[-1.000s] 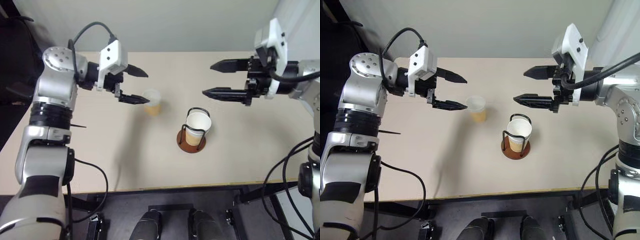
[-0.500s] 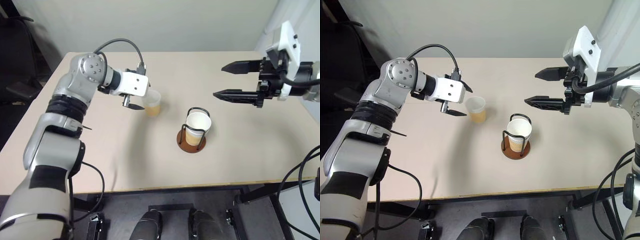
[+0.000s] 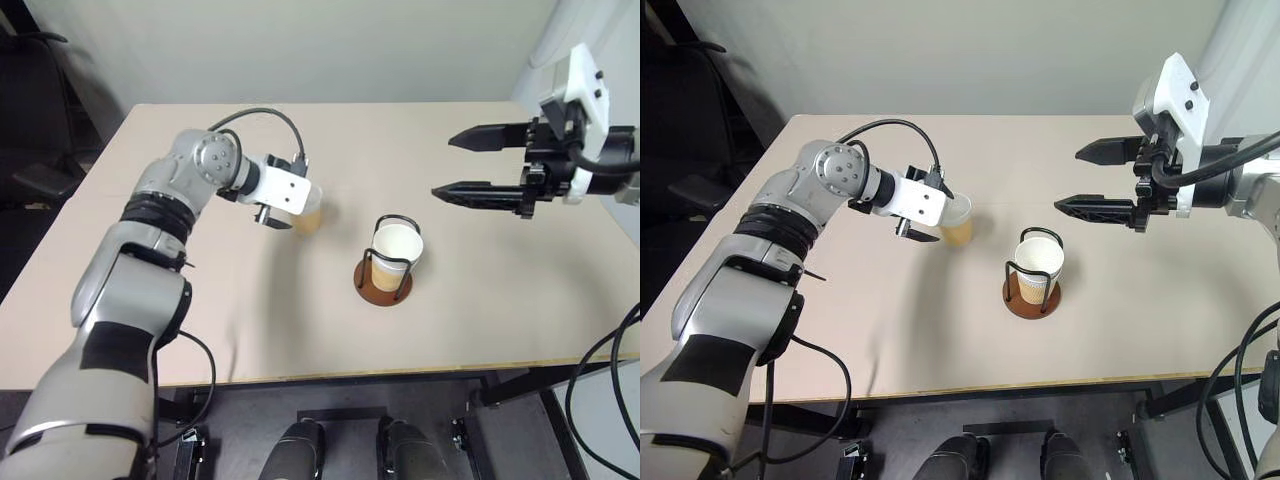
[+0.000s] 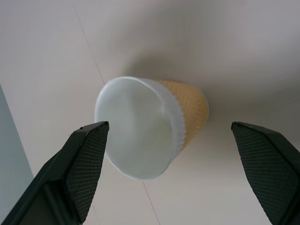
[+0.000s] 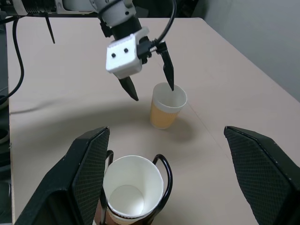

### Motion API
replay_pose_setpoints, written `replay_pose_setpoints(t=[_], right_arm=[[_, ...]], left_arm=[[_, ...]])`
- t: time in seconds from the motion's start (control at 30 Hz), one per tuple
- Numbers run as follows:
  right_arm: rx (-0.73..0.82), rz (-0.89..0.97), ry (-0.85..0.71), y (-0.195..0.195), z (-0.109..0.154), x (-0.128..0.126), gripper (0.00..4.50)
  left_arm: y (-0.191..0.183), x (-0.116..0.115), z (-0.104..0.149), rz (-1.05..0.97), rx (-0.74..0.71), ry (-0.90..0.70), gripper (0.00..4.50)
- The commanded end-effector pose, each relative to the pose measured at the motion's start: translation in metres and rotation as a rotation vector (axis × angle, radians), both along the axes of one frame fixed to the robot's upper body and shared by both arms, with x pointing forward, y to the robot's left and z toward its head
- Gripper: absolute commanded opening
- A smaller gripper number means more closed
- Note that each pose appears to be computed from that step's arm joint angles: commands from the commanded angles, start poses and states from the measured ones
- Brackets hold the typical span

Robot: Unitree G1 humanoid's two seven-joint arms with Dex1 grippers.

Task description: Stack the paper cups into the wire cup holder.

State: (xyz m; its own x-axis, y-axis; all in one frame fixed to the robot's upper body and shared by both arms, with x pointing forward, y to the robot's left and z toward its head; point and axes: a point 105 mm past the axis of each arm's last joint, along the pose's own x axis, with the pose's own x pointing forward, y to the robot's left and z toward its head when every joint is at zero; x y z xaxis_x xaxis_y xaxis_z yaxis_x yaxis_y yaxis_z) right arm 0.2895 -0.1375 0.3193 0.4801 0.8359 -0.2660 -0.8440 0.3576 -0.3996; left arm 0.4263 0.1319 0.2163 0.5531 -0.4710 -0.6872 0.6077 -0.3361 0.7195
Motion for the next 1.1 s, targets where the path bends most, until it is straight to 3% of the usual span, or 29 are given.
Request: replay_pose_setpoints(t=[0.03,0.6,0.7,0.77,1.03,1.1], right_arm=[[0.001,-0.002,-0.057,-0.002,0.012,-0.007,3.96],[-0.006,-0.009,-0.054,-0.005,0.011,-0.008,3.96],[-0.005,-0.006,-0.054,-0.004,0.011,-0.008,4.01],[-0.005,-0.005,-0.054,-0.004,0.011,-0.008,4.01],[-0.019,0.001,-0.050,-0.005,0.010,-0.008,4.01],[-0.035,0.011,-0.054,-0.007,0.009,-0.010,4.01]], left_arm=[[-0.005,0.005,0.016,0.000,-0.003,-0.066,4.50],[-0.009,0.013,0.009,0.037,0.019,-0.085,4.50],[-0.008,0.012,-0.001,0.049,0.034,-0.044,3.93],[-0.006,0.011,-0.006,0.053,0.051,-0.024,3.28],[0.005,0.005,-0.016,0.053,0.145,0.051,0.24],[0.008,0.003,-0.013,0.049,0.163,0.066,0.04]])
